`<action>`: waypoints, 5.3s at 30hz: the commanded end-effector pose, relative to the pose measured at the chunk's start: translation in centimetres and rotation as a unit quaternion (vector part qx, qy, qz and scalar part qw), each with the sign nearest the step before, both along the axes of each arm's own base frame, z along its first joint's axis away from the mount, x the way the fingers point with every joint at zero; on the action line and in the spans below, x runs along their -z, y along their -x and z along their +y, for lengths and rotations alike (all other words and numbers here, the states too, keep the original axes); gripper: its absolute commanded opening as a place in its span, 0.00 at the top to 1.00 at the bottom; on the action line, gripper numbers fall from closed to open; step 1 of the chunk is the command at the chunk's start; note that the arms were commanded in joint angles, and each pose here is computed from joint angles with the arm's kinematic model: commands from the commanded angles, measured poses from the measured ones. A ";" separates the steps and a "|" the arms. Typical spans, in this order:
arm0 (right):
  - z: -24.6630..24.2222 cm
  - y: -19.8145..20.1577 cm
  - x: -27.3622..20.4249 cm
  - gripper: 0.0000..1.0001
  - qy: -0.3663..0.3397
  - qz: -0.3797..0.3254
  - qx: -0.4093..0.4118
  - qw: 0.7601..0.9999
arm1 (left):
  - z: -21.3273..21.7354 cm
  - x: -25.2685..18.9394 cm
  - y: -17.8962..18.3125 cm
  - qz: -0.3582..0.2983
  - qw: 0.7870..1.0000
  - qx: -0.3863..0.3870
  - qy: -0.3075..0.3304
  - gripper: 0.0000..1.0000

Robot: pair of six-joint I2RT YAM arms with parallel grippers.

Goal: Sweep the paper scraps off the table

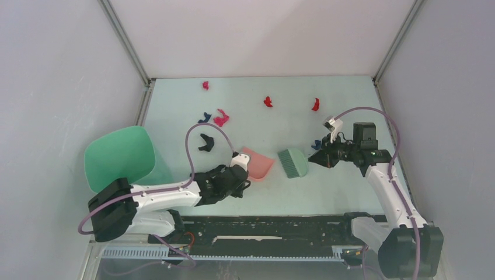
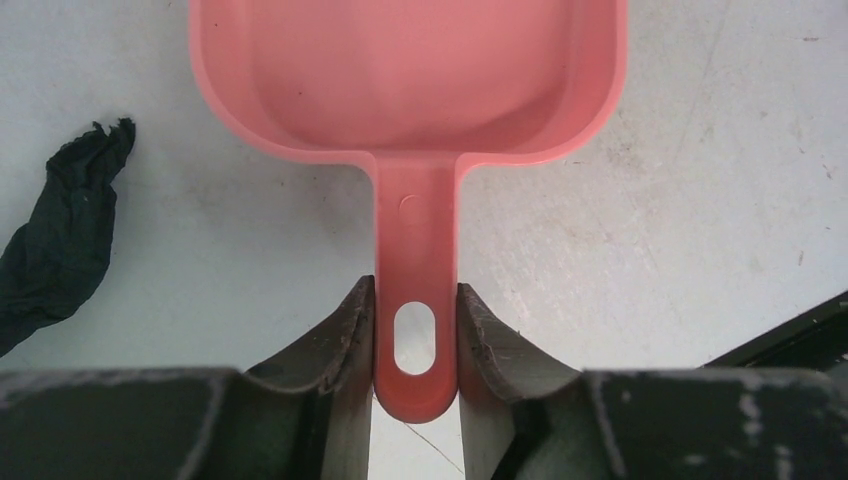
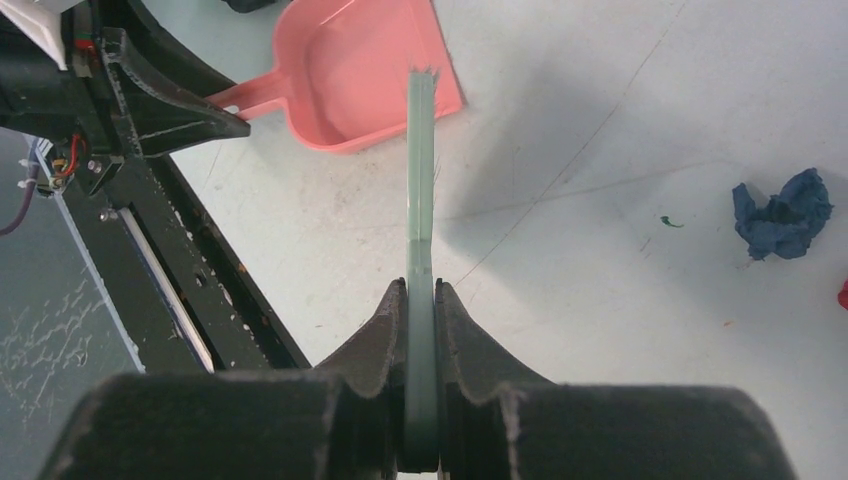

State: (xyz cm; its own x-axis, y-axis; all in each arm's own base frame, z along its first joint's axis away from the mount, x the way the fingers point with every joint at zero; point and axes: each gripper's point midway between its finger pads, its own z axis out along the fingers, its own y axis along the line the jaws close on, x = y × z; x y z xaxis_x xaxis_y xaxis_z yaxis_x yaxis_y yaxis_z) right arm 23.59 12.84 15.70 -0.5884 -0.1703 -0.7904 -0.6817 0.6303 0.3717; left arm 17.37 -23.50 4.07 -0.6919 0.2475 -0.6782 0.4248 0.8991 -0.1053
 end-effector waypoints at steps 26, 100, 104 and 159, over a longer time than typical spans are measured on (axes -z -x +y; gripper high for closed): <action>-13.3 -10.9 -9.2 1.00 0.359 -0.144 0.182 0.904 | -7.9 -7.1 2.2 0.031 0.978 0.206 0.006 1.00; -19.4 -1.0 0.0 1.00 0.423 -0.035 -0.019 0.905 | -8.4 -1.5 1.9 0.090 0.978 0.177 -0.061 1.00; -20.2 -1.5 -2.3 1.00 0.447 -0.065 0.017 0.892 | -8.6 -1.5 2.2 0.098 0.975 0.188 -0.062 1.00; -3.8 -3.4 -3.5 1.00 0.187 0.061 0.061 0.979 | -13.4 -2.4 2.1 0.095 0.958 0.266 -0.051 0.54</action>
